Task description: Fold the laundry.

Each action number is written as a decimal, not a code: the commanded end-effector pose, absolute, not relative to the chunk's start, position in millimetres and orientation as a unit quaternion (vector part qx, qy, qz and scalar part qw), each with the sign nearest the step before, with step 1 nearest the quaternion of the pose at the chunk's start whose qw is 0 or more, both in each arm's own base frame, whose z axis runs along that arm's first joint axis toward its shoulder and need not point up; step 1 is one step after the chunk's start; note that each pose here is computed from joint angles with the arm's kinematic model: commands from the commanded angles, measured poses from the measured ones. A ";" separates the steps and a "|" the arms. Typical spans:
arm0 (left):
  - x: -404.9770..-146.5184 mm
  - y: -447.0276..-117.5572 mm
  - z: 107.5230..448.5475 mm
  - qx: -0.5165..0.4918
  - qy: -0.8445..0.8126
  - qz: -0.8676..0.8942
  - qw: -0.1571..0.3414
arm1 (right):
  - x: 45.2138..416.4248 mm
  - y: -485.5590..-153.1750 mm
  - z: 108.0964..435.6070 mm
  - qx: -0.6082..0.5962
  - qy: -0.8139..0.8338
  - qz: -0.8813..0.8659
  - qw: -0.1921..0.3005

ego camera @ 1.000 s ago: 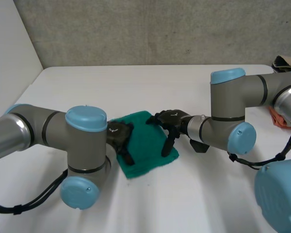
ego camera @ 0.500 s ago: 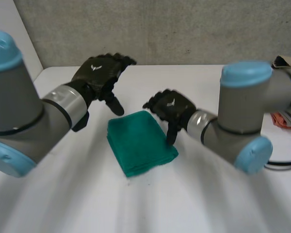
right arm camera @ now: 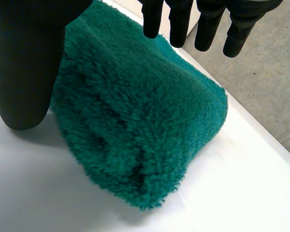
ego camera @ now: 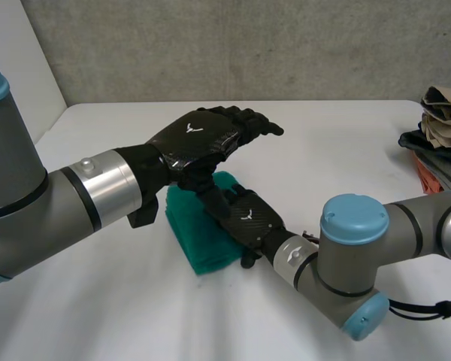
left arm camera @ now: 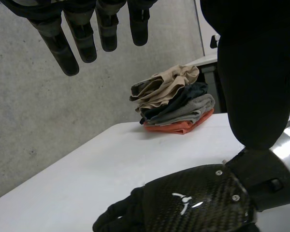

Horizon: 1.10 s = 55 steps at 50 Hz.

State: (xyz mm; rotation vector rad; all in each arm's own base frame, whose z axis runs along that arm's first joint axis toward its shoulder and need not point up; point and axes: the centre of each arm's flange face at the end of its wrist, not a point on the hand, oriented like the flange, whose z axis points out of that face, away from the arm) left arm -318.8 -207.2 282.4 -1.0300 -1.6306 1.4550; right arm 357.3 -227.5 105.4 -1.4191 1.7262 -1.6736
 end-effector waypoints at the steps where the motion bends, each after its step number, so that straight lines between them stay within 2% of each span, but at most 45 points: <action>1: -319.4 -208.1 280.4 -0.397 -0.632 0.563 0.354 | 364.0 -238.5 100.7 -0.498 0.606 -0.596 0.172; 24: -317.5 -213.5 279.5 -0.391 -0.634 0.566 0.353 | 403.0 -263.0 118.0 -0.485 0.562 -0.647 0.174; 33: -316.3 -214.8 291.3 -0.390 -0.622 0.582 0.350 | 416.6 -292.9 176.4 -0.432 0.523 -0.719 0.151; 35: -313.0 -216.4 302.3 -0.387 -0.613 0.596 0.346 | 417.3 -297.6 188.4 -0.422 0.518 -0.730 0.146; 39: -309.7 -216.8 321.0 -0.382 -0.592 0.623 0.340 | 413.9 -312.0 239.1 -0.385 0.488 -0.773 0.129; 40: -309.7 -216.0 325.3 -0.382 -0.587 0.629 0.338 | 405.4 -323.3 260.7 -0.366 0.476 -0.791 0.117; 43: -307.2 -211.2 343.6 -0.378 -0.566 0.652 0.333 | 379.1 -349.4 293.6 -0.331 0.462 -0.818 0.088; 44: -306.1 -209.0 348.2 -0.376 -0.562 0.658 0.332 | 357.3 -366.1 313.7 -0.308 0.456 -0.832 0.069; 47: -301.8 -204.4 364.7 -0.360 -0.547 0.678 0.334 | 325.7 -383.7 341.2 -0.276 0.446 -0.850 0.051; 48: -300.7 -204.2 367.4 -0.355 -0.545 0.681 0.336 | 304.0 -394.4 355.2 -0.258 0.442 -0.858 0.039; 51: -300.6 -204.7 372.3 -0.340 -0.538 0.687 0.350 | 265.2 -415.8 365.8 -0.232 0.447 -0.864 0.013; 52: -300.7 -205.3 372.2 -0.338 -0.537 0.688 0.352 | 234.2 -431.7 369.3 -0.214 0.453 -0.865 -0.012; 54: -302.5 -207.5 369.9 -0.331 -0.538 0.687 0.359 | 208.4 -444.0 369.6 -0.202 0.460 -0.864 -0.031; 55: -302.7 -207.9 368.7 -0.330 -0.539 0.686 0.360 | 182.3 -455.6 368.2 -0.195 0.467 -0.861 -0.048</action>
